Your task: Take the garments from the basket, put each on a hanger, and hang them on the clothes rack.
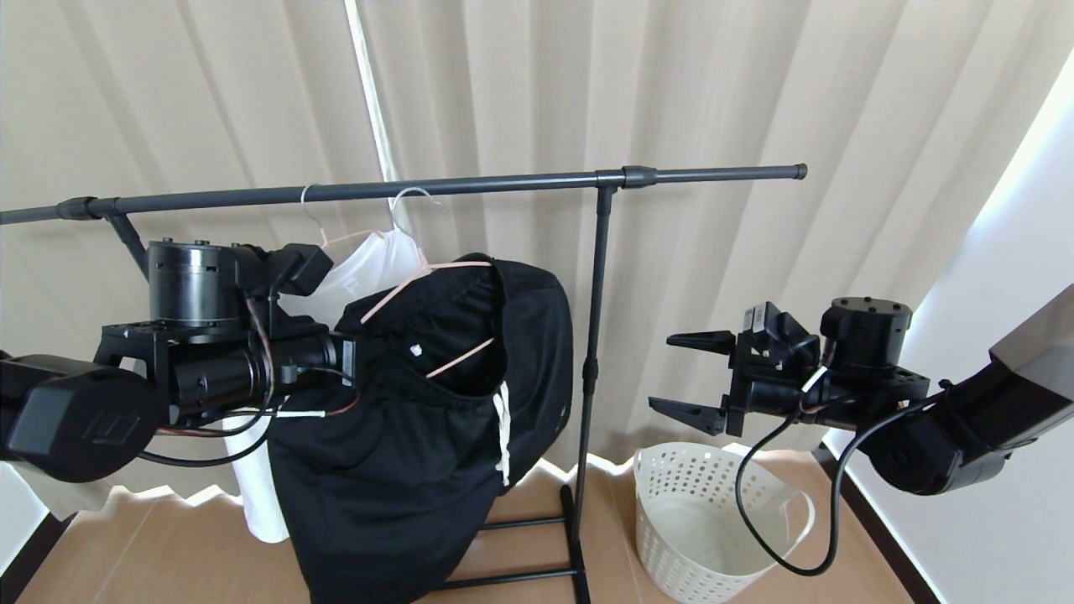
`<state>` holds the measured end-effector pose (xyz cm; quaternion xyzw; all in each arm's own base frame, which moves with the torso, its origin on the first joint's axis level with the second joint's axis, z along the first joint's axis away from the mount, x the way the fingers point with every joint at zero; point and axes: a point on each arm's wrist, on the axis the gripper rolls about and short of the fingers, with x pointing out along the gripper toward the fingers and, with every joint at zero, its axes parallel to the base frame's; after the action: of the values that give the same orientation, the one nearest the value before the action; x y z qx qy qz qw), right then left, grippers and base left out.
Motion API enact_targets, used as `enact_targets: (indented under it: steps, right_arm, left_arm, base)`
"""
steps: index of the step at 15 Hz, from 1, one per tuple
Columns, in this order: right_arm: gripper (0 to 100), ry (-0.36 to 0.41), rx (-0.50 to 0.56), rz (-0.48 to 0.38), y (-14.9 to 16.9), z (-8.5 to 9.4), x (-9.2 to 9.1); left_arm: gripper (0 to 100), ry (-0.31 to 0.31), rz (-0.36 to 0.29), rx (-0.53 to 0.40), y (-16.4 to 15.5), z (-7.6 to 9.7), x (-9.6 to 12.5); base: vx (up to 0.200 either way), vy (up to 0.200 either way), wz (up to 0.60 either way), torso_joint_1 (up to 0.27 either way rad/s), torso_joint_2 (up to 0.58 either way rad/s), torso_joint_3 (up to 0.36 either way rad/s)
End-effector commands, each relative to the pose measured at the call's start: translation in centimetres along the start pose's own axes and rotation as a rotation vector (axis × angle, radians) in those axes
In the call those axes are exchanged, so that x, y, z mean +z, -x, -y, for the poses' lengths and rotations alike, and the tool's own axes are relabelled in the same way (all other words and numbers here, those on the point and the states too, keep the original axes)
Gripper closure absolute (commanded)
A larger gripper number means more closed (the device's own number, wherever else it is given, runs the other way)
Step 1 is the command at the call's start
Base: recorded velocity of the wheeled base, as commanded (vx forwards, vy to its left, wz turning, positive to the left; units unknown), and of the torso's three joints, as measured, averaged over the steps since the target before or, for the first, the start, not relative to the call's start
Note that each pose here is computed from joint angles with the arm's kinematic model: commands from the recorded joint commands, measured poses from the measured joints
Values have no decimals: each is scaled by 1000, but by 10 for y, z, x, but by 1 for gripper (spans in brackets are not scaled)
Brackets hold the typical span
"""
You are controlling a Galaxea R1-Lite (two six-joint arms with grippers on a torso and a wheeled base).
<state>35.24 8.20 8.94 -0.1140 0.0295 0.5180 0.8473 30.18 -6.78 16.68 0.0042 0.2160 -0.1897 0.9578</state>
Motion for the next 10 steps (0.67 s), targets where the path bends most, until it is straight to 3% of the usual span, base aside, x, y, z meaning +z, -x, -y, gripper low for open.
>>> enact_targets:
  steps: [1,5,10]
  right_arm:
    - [0,0,1,0,0,0,0]
    - [0,-1,1,-1,0,0,0]
    - [0,2,0,1,0,0,1]
  left_arm:
    - [100,10,8,1,-5,-1,4]
    - [100,82,24,12,-16,-3,11]
    - [100,105,36,109,-32,-4,16]
  base:
    - [0,0,0,0,0,0]
    - [0,0,0,0,0,0]
    - [0,0,0,0,0,0]
